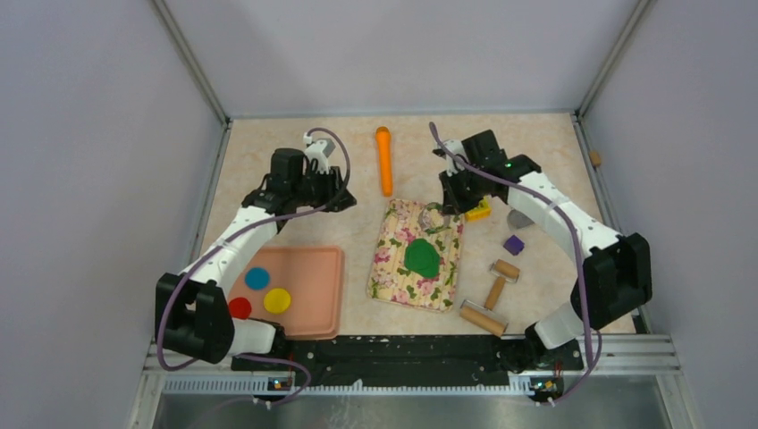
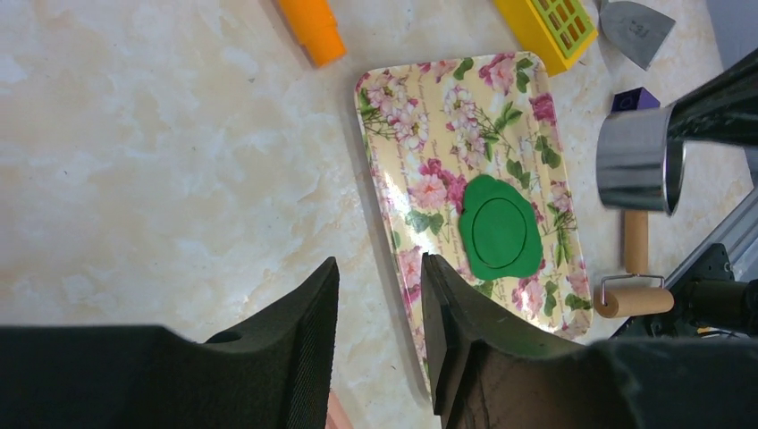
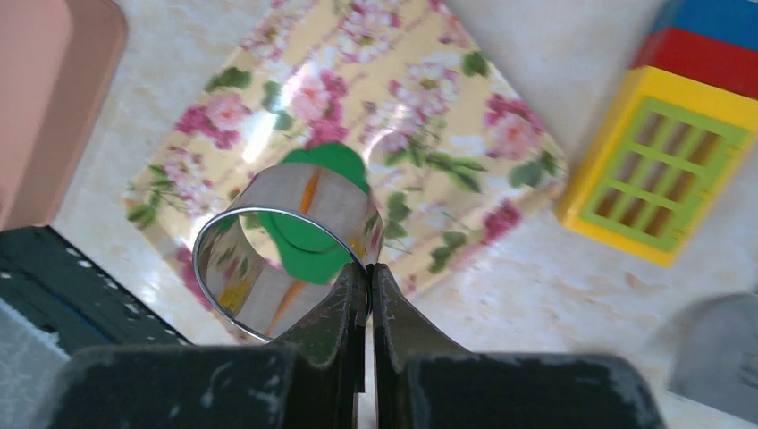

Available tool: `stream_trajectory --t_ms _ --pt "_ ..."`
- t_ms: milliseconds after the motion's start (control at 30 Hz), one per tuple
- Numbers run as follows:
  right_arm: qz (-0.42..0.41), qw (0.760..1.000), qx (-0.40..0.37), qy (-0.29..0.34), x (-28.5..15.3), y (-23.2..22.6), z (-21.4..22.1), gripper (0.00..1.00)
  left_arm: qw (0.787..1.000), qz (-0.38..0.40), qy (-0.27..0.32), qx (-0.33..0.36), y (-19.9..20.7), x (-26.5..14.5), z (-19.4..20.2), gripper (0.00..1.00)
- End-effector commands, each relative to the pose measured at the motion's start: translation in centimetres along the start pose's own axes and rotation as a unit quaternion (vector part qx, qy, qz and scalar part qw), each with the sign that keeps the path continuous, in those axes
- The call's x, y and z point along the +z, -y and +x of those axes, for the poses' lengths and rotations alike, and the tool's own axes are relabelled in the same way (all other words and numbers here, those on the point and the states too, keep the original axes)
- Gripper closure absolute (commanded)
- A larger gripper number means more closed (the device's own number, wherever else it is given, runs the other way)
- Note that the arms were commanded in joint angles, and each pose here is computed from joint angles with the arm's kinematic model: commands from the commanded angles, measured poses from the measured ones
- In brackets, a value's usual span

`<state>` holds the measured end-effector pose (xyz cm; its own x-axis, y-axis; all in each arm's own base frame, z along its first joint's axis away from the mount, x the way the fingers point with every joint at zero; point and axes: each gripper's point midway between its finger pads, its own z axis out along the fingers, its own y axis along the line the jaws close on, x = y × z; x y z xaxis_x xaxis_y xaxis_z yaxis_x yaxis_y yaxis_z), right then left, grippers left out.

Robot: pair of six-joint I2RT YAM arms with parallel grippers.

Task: Roll out the dumpling wrappers from the dough

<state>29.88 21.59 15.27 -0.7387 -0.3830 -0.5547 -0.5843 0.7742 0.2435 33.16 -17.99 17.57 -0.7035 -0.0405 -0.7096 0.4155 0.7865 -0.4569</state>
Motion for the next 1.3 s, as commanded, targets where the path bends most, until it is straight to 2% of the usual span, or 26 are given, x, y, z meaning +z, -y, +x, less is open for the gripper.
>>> stream_trajectory --t_ms 0,133,233,533,867,900,967,1067,1133,1267 --pt "0.053 0.997 -0.055 -0.024 -3.1 4.9 1.9 1.0 0.995 0.037 0.058 0.074 2.3 -2.0 -3.3 0.56" --pt "0.071 0.989 -0.095 -0.088 -3.5 8.0 5.9 1.0 0.993 0.037 0.052 0.103 2.2 -2.6 -2.4 0.52" --pt "0.083 0.984 -0.111 -0.11 -3.1 9.2 7.8 1.0 0.992 0.042 0.046 0.109 2.1 -2.7 -1.3 0.51" --pt "0.139 0.975 -0.125 -0.124 -1.2 12.3 8.7 1.0 0.992 0.069 0.031 0.103 2.7 -3.1 1.0 0.5" --pt "0.116 0.974 -0.127 -0.149 1.6 12.9 9.3 1.0 0.992 0.072 0.021 0.098 2.6 -3.0 2.0 0.49" --pt "0.115 0.973 -0.128 -0.152 1.7 13.0 9.2 0.96 0.992 0.072 0.022 0.1 2.6 -3.1 2.0 0.49" --pt "0.113 0.973 -0.132 -0.155 1.2 12.9 8.9 0.81 0.992 0.073 0.021 0.102 2.6 -3.1 2.1 0.49" --pt "0.116 0.973 -0.135 -0.144 0.0 12.7 7.8 0.69 0.991 0.077 0.019 0.107 2.7 -3.2 2.3 0.49" --pt "0.117 0.975 -0.137 -0.133 -1.1 12.2 7.1 0.65 0.99 0.082 0.016 0.111 2.8 -3.2 2.7 0.48" --pt "0.094 0.98 -0.148 -0.09 -3.2 10.3 5.3 0.62 0.991 0.086 0.008 0.102 2.5 -2.7 3.5 0.48"
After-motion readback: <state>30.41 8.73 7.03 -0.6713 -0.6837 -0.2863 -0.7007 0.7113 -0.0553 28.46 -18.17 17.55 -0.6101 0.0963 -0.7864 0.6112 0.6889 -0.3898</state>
